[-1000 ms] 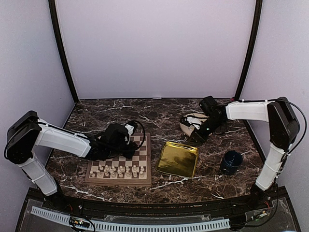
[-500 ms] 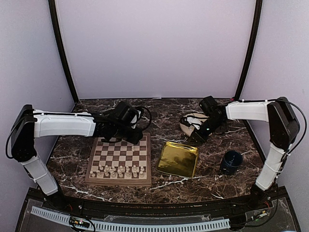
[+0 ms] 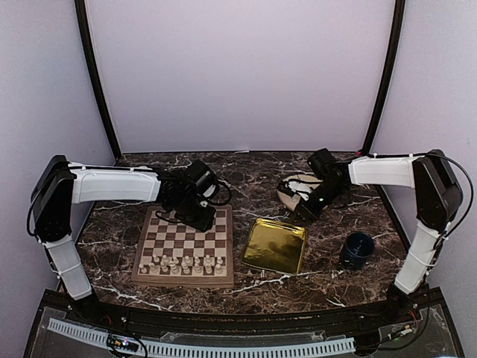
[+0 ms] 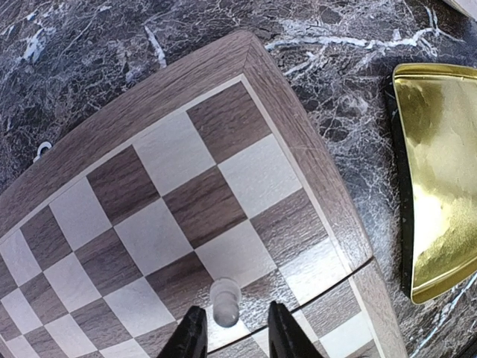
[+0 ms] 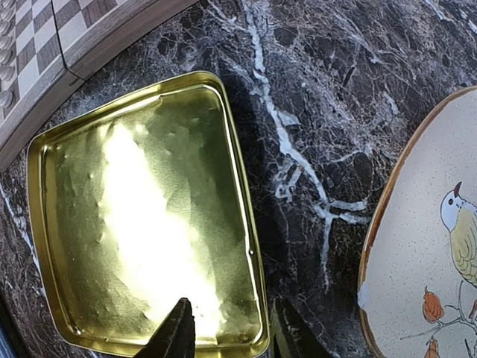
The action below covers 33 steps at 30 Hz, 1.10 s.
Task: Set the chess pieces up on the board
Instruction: Pick up the pawn from the chessboard.
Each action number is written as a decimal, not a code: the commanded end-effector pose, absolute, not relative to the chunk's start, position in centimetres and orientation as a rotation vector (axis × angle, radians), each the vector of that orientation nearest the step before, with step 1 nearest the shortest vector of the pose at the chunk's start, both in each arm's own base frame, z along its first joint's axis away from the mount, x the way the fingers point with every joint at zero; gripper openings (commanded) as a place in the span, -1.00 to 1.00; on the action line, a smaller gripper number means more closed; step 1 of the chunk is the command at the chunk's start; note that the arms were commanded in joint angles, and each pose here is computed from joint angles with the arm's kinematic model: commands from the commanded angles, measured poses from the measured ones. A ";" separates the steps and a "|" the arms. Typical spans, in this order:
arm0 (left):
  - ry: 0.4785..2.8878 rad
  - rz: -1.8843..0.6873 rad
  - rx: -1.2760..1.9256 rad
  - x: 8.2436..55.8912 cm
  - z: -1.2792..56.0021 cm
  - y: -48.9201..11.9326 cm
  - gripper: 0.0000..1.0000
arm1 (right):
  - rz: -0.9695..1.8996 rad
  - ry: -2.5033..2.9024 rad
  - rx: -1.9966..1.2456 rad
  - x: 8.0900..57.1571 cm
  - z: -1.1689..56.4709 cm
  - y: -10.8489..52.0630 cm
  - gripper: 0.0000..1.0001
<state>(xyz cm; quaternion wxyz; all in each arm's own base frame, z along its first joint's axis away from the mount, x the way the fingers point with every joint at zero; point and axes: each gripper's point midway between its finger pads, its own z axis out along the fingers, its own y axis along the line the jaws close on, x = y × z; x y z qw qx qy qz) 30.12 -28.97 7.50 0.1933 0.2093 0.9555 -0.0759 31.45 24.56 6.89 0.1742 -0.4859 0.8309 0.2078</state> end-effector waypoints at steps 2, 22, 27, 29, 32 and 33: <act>2.719 -0.196 0.577 29.9 7.6 -28.6 -0.39 | 0.607 2.354 -1.385 31.5 6.9 24.6 -0.29; 2.727 -0.166 0.571 31.0 6.4 -28.3 -0.72 | 0.606 2.353 -1.396 31.4 6.7 24.6 -0.29; 2.714 -0.159 0.568 31.0 7.2 -28.0 -0.86 | 0.610 2.358 -1.395 31.3 6.6 24.6 -0.29; 2.715 -0.151 0.565 30.7 7.8 -27.6 -0.87 | 0.610 2.356 -1.397 31.3 6.6 24.6 -0.29; 2.729 -0.126 0.557 29.9 8.6 -26.6 -0.87 | 0.611 2.355 -1.399 31.3 6.6 24.6 -0.28; 2.736 -0.112 0.551 29.5 8.7 -26.0 -0.88 | 0.612 2.356 -1.399 31.3 6.6 24.6 -0.28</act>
